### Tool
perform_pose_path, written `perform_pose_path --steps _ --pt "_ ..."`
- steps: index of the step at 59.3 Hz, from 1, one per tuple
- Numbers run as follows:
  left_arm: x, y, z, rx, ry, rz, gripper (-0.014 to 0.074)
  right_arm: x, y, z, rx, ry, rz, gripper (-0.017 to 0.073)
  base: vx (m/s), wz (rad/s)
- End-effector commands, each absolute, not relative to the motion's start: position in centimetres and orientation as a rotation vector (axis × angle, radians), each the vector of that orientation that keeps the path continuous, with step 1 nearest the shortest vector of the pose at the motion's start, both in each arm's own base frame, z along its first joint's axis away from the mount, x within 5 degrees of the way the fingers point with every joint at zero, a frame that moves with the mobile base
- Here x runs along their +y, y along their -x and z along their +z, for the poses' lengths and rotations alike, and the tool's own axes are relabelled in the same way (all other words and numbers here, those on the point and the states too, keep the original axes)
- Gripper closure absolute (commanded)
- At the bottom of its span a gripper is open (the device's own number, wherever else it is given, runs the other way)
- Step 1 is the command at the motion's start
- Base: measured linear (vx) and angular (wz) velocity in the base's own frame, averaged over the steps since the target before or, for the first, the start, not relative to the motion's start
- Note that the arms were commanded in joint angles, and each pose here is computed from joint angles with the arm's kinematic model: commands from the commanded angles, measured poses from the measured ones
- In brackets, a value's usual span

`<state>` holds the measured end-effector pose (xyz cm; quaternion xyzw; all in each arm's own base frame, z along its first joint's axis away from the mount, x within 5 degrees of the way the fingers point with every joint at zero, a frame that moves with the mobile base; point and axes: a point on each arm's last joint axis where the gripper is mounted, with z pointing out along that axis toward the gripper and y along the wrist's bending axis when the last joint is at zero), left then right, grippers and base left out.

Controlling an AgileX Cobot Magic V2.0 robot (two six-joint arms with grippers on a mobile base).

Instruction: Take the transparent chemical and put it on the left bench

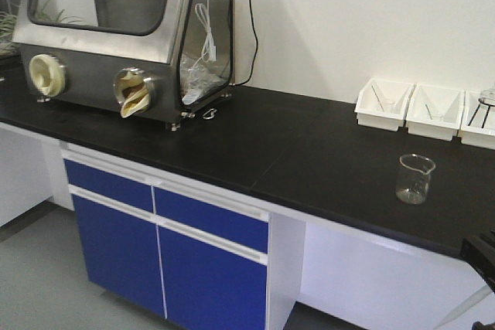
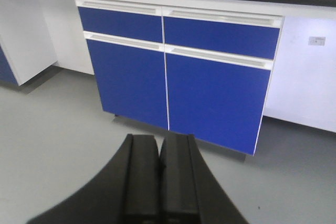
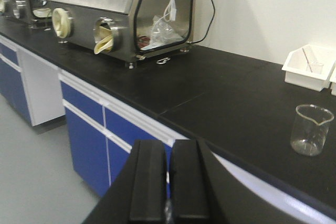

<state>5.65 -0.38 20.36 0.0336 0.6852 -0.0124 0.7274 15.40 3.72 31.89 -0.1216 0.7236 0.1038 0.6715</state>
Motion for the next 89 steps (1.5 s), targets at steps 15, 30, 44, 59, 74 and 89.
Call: perform_pose_path --steps 15,30,44,59,74,89 --pt "-0.36 -5.5 20.63 1.429 -0.064 -0.035 0.0597 3.82 -15.34 33.06 1.588 0.28 0.245 0.0562 0.48 -0.22" --pt "-0.36 -5.5 20.63 1.429 -0.064 -0.035 0.0597 3.82 -15.34 33.06 1.588 0.28 0.245 0.0562 0.47 -0.3" --pt "-0.36 -5.5 20.63 1.429 -0.064 -0.035 0.0597 3.82 -15.34 33.06 1.588 0.28 0.245 0.0562 0.43 -0.33" --pt "-0.36 -5.5 20.63 1.429 -0.064 -0.035 0.0597 3.82 -15.34 33.06 1.588 0.28 0.245 0.0562 0.37 -0.33" --pt "-0.36 -5.5 20.63 1.429 -0.064 -0.035 0.0597 3.79 -15.35 33.05 1.589 0.278 0.242 0.0562 0.28 -0.32" --pt "-0.36 -5.5 20.63 1.429 -0.064 -0.035 0.0597 3.79 -15.35 33.05 1.589 0.278 0.242 0.0562 0.16 -0.33"
